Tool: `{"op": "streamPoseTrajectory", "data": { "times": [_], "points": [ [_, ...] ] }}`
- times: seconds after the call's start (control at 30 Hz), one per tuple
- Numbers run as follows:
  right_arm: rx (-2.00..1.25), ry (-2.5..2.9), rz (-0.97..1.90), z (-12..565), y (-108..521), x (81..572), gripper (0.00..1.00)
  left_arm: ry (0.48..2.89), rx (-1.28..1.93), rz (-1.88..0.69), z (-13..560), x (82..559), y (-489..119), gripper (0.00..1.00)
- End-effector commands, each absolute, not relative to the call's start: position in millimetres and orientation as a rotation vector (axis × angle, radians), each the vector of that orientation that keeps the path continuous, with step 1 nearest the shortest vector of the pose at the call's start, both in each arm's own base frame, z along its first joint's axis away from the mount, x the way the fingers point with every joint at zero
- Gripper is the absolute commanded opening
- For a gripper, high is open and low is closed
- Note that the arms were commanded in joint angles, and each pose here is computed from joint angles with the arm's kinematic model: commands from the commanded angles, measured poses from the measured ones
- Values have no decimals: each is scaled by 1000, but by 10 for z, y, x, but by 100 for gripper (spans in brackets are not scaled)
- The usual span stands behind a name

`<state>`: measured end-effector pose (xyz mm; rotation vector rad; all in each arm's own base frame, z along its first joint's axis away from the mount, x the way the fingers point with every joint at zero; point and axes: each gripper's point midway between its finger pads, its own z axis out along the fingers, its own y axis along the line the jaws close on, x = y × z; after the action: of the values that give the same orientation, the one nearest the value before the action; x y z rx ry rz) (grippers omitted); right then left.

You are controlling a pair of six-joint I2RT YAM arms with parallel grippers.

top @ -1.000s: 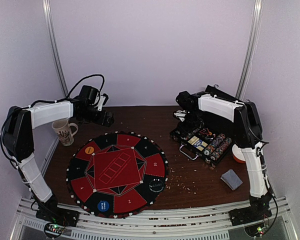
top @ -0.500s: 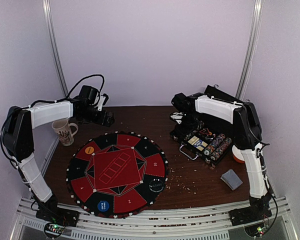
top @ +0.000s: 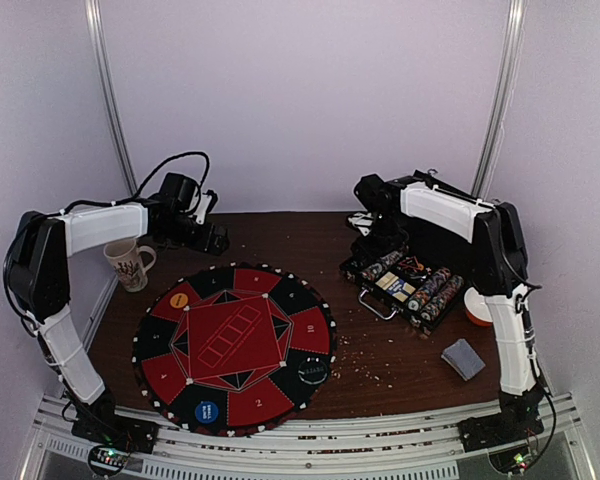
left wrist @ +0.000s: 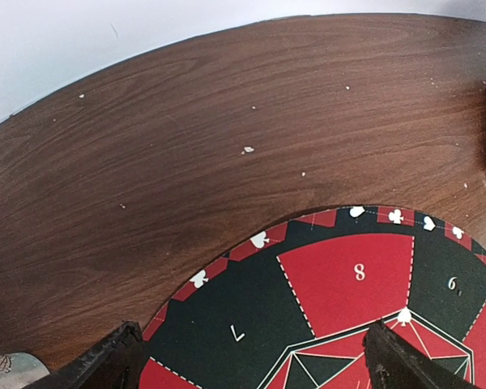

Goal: Distribute texas hold em gaming equipment
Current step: Pick up the pile of poker chips from the chip case.

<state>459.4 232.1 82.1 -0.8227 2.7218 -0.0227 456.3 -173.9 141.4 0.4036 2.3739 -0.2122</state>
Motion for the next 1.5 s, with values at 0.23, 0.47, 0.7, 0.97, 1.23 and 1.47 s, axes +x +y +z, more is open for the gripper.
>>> {"op": "streamPoseTrajectory", "data": {
  "times": [0.23,0.47,0.7,0.97,1.23,1.47],
  "points": [
    [-841,2820,60,529,2319,4471,64,2357,396,-241,1398,4599,-1754,98],
    [-870,2818,131,518,2398,4443,65,2359,398,-241,1389,4597,-1755,98],
    [-877,2859,85,436,2290,4385,60,2361,400,-240,1379,4599,-1753,98],
    [-826,2853,67,430,2208,4479,46,2360,401,-242,1381,4598,-1755,98],
    [-821,2906,39,331,2071,4394,49,2360,401,-243,1382,4598,-1753,98],
    [-776,2882,58,413,2035,4484,52,2361,399,-243,1379,4599,-1746,98]
  ]
}}
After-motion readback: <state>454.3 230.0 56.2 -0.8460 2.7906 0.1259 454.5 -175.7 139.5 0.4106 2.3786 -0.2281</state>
